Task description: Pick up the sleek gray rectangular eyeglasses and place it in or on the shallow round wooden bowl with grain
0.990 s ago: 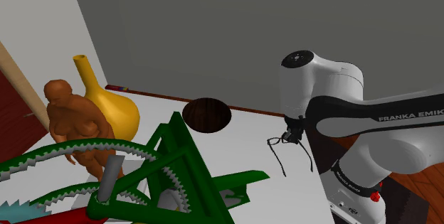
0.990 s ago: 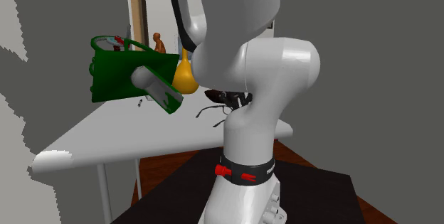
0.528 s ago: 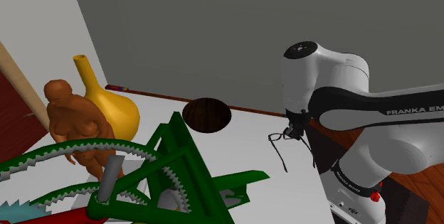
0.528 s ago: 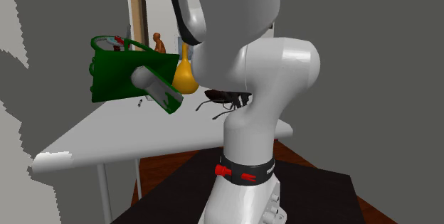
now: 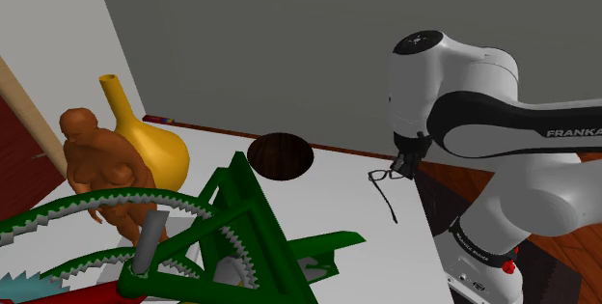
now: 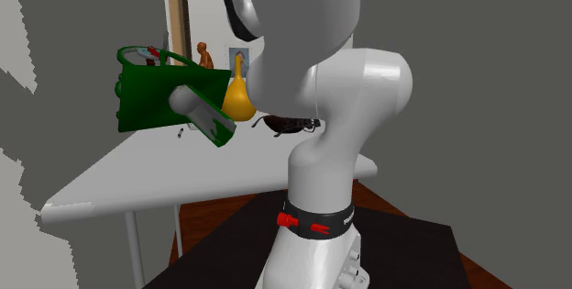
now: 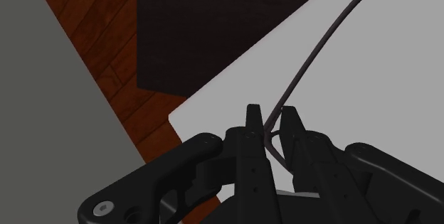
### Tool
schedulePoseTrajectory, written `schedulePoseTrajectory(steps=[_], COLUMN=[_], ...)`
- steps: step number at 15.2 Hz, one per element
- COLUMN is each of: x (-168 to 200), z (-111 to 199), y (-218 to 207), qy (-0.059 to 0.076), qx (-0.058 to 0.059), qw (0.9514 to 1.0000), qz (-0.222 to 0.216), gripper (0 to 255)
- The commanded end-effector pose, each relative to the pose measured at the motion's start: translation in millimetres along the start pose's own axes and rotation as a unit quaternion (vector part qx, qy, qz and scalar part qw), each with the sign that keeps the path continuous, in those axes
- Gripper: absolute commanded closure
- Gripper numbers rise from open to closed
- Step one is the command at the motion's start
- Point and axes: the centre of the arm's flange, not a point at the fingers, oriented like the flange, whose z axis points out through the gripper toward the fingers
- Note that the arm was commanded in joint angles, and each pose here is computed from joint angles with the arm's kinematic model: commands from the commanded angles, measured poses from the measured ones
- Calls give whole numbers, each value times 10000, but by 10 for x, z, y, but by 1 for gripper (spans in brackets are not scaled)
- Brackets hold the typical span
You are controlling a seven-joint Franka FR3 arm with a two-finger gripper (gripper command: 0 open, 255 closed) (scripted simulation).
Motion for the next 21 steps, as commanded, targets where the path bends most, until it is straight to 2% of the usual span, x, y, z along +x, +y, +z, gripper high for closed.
schedulePoseTrajectory(steps=[1,10,21], x=[-23,-98,1195], z=[-103,-529,-1001], y=[37,195,-265], qy=[-2,-2,-2], qx=[-1,-1,-1], qw=[10000,10000,10000], qz=[0,0,0], gripper=[255,255,255])
